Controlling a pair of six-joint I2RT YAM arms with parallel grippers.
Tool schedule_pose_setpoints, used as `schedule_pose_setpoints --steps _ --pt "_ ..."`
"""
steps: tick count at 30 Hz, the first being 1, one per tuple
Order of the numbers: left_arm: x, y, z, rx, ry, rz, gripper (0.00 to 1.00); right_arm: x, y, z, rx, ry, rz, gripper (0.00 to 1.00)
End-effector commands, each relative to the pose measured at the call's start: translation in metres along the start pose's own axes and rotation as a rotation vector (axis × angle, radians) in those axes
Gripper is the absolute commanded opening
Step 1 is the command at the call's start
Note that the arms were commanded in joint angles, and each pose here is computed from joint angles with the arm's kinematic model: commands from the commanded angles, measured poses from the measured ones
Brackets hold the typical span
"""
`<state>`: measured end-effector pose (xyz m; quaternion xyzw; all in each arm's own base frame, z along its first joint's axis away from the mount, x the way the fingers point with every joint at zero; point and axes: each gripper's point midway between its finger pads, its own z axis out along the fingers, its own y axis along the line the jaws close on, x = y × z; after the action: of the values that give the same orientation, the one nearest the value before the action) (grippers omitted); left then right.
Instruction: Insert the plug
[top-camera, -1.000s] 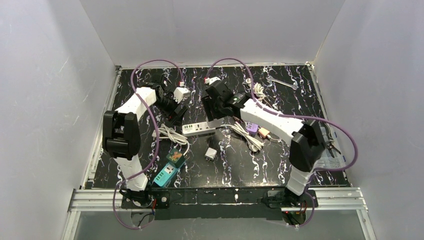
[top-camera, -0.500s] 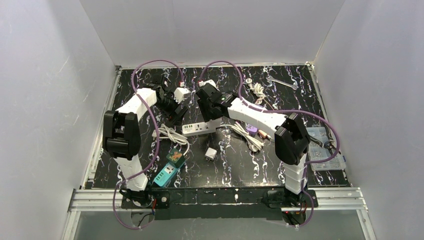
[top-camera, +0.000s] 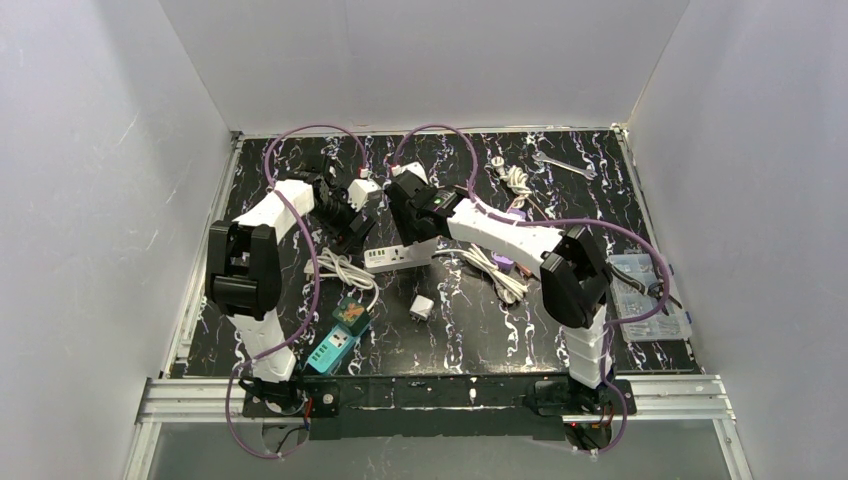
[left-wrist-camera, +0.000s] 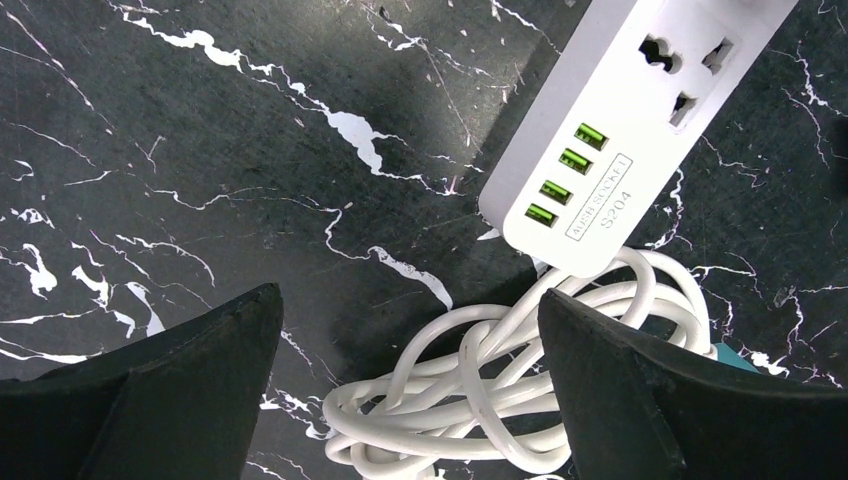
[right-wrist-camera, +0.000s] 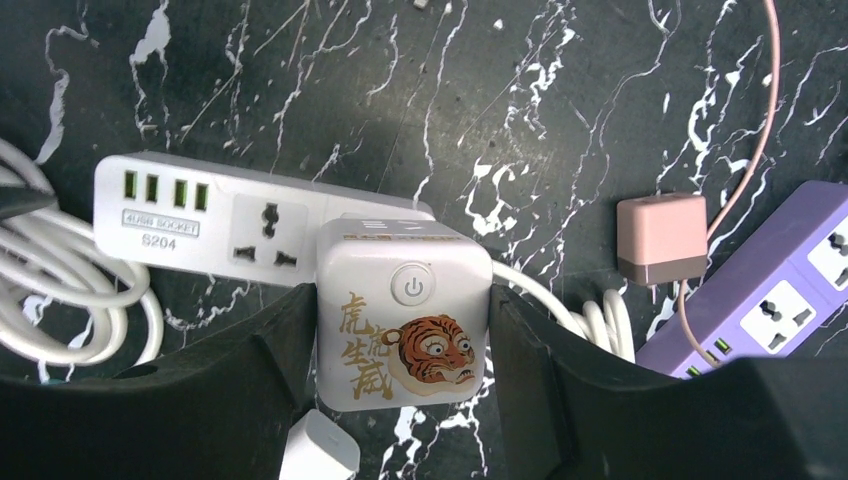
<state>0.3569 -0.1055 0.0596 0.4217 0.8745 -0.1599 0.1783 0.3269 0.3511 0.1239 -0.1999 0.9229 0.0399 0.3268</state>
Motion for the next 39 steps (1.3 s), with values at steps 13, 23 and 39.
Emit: schedule_pose_setpoints --steps 13,23,39 --pt "0.001 0.0 -0.012 -0.033 -0.015 0.032 0.98 -0.017 0.005 -0.001 0.076 -0.067 0.019 0.01" --pt "-0.002 0.0 -0.014 -0.041 -0.025 0.029 0.98 0.005 0.009 0.01 0.104 -0.028 0.001 0.01" --pt "-0.009 0.004 -0.021 -0.064 -0.044 0.017 0.98 0.045 -0.004 0.031 0.176 0.018 -0.035 0.01"
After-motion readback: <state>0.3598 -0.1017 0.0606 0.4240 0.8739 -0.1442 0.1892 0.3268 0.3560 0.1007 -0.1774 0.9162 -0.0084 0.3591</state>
